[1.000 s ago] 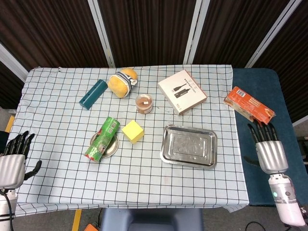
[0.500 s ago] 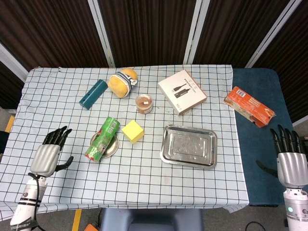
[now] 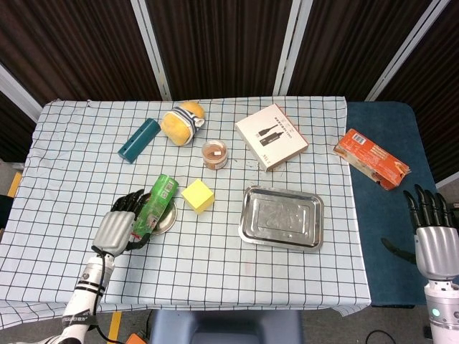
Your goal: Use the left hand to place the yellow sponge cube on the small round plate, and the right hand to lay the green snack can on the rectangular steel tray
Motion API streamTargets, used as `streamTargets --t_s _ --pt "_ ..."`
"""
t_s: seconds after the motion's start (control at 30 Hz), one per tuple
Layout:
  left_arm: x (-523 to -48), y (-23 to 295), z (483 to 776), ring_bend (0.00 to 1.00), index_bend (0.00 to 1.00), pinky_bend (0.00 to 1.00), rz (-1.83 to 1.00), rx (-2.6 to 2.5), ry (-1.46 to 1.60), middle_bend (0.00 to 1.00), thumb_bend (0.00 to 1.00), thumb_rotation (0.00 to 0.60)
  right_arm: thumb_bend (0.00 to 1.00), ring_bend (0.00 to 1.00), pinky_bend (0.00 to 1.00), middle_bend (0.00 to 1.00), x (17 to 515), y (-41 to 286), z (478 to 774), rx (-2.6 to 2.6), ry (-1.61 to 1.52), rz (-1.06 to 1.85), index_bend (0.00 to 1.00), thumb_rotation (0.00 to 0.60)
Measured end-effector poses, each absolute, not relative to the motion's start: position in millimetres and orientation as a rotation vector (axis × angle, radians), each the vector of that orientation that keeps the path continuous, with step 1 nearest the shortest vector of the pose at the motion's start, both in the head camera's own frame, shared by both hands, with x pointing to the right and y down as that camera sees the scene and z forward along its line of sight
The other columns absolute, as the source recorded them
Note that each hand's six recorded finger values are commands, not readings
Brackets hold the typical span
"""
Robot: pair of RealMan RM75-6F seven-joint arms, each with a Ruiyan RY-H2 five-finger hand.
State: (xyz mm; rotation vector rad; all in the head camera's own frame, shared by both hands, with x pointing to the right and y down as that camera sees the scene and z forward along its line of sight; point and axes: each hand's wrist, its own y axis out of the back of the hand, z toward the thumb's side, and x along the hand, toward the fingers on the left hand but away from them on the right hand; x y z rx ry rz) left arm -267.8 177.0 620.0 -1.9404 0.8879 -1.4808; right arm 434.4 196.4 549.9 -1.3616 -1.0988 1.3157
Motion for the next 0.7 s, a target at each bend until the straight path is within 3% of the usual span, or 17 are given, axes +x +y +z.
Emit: streamTargets --t_s 0.3,0.7 --pt "-243 184 640 0.00 0.00 0.10 -1.521 -1.982 0.818 0.00 0.34 0.600 0.05 0.00 0.00 0.00 434 195 549 -1.367 -1.107 1.298 0.00 0.600" --pt "-249 184 665 0.00 0.00 0.11 -1.624 -1.901 0.795 0.00 0.34 0.600 0.05 0.00 0.00 0.00 432 196 554 -1.396 -1.086 1.297 0.00 0.600"
